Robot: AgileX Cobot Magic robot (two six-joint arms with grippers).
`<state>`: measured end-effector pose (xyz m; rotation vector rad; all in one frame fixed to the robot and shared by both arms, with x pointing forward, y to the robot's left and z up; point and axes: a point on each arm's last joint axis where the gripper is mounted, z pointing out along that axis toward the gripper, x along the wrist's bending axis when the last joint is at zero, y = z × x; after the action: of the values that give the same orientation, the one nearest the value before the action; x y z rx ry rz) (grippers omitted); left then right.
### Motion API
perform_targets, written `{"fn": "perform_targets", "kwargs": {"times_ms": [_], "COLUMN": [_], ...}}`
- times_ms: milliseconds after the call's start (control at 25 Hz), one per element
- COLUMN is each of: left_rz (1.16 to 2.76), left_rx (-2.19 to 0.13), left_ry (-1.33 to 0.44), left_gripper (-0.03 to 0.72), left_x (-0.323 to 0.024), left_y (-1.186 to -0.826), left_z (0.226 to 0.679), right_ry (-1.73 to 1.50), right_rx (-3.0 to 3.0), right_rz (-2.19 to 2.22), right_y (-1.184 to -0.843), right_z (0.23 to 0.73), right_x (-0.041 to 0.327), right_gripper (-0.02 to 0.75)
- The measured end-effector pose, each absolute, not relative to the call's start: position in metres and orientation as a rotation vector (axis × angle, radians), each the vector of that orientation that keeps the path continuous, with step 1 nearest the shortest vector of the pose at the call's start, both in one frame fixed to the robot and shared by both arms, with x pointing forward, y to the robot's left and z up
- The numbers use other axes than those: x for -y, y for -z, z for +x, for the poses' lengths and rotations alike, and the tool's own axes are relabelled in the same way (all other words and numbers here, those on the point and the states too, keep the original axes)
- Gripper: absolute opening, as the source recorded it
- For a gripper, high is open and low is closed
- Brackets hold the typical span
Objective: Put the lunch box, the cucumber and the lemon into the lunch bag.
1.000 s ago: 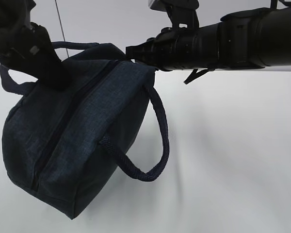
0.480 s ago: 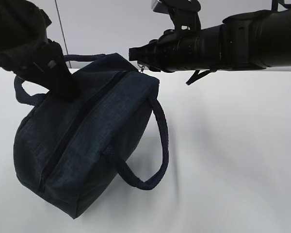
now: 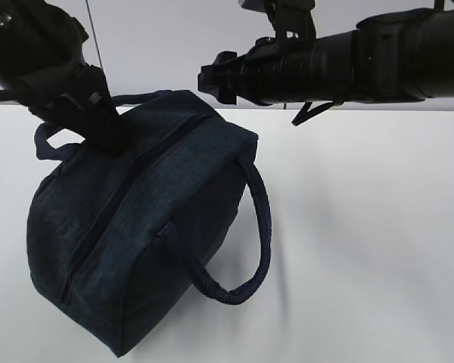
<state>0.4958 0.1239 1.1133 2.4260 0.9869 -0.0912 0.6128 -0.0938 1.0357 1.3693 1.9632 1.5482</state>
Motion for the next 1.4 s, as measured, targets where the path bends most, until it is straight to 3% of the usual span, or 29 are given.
{"fn": "perform_targets", "kwargs": {"times_ms": [360, 520, 1120, 1400], "left_rz": [2.307, 2.241, 1.853, 1.778], "left_rx": [-1.076, -1.119, -1.314, -1.388], "left_ry": [0.074, 0.113, 0.138, 0.172], "left_gripper": [-0.006, -0.006, -0.006, -0.006], "left_x": [-0.116, -0.107, -0.085, -0.077], "left_y": [-1.109, -1.098, -1.083, -1.062], "left_z": [0.509, 0.52, 0.556, 0.571], "right_ry": [-1.667, -1.648, -1.59, -1.595], "right_rx": [-1.753, -1.666, -1.568, -1.562], "right_rz": [1.24, 1.243, 1.223, 1.217], "right_y": [-1.124, -1.146, -1.163, -1.165], "right_z": [0.579, 0.561, 0.504, 0.499], "right_x": [0.117, 0.132, 0.171, 0.173], "right_gripper": [0.435, 0.435, 0.435, 0.435]}}
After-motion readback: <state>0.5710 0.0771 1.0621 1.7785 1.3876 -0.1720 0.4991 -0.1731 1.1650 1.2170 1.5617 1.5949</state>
